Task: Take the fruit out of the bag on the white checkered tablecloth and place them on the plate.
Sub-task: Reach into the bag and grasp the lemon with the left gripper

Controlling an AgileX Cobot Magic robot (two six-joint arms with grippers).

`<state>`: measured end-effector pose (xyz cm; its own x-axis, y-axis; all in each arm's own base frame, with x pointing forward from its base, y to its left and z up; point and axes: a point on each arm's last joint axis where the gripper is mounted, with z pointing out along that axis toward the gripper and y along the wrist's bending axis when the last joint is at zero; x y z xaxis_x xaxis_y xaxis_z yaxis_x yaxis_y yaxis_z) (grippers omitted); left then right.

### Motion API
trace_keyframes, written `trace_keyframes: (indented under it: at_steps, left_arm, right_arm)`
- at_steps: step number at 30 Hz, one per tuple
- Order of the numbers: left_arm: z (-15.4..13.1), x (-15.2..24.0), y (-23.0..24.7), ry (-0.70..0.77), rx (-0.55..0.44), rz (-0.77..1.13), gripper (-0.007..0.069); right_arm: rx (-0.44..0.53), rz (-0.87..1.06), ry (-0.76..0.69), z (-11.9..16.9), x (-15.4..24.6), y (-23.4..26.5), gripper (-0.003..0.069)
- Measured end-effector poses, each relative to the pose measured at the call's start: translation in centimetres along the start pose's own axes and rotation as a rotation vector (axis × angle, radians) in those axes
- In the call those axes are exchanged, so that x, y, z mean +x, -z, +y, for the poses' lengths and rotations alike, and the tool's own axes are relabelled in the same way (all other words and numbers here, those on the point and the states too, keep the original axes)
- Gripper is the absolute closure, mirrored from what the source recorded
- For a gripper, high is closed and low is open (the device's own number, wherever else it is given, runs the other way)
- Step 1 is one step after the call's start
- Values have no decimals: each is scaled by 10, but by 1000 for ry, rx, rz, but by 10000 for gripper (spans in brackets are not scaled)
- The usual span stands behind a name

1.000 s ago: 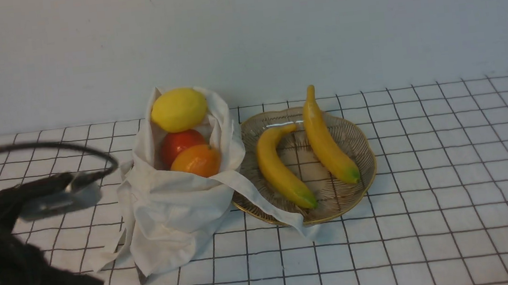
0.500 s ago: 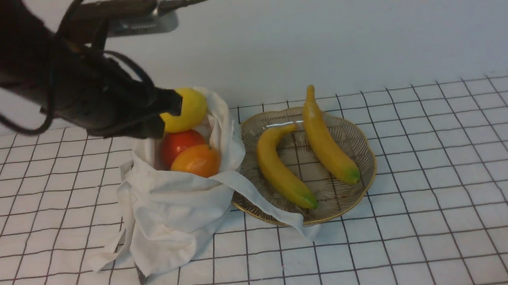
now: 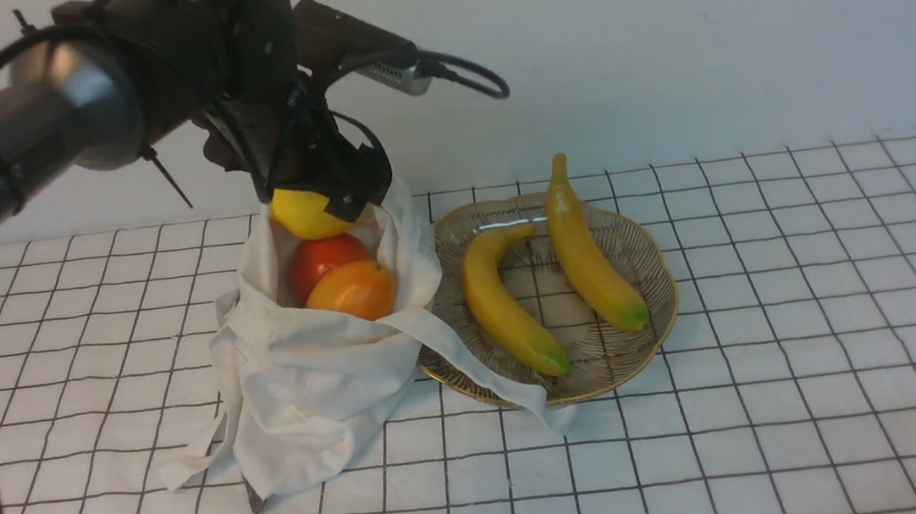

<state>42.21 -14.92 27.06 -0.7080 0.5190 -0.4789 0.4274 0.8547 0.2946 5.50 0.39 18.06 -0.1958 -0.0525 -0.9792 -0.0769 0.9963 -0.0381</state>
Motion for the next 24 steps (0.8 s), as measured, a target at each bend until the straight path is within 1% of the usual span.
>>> trace_keyframes:
  at_steps: [3, 8, 11, 12, 13, 14, 15, 16, 17, 19, 21, 24]
  left_arm:
    - [-1, 2, -17, -44, -33, 19, -57]
    - [-4, 3, -35, -79, -47, 18, -56]
    - [-5, 2, -39, -86, -49, 8, -28]
    - [-6, 2, -40, -90, -49, 4, 19]
    - [-7, 2, -39, -94, -51, 4, 38]
    - [-8, 1, -39, -109, -59, 2, 125]
    - [-10, 0, -38, -121, -65, -1, 186]
    - [-13, -2, -37, -145, -75, -5, 271]
    - [-17, -3, -35, -177, -92, -6, 393]
    - [-26, -5, -29, -230, -116, 10, 536]
    - [-38, -7, -15, -273, -135, 31, 601]
    - [-48, -17, 17, -300, -150, -21, 626]
  right_arm:
    - [0, 0, 0, 0, 0, 0, 673]
    - [0, 0, 0, 0, 0, 0, 673]
    - [0, 0, 0, 0, 0, 0, 673]
    - [0, 0, 0, 0, 0, 0, 673]
    - [0, 0, 0, 0, 0, 0, 673]
    - [0, 0, 0, 0, 0, 0, 673]
    - [0, 0, 0, 0, 0, 0, 673]
    - [0, 0, 0, 0, 0, 0, 673]
    - [0, 0, 0, 0, 0, 0, 673]
    - [0, 0, 0, 0, 0, 0, 673]
    - [0, 0, 0, 0, 0, 0, 673]
    - [0, 0, 0, 0, 0, 0, 673]
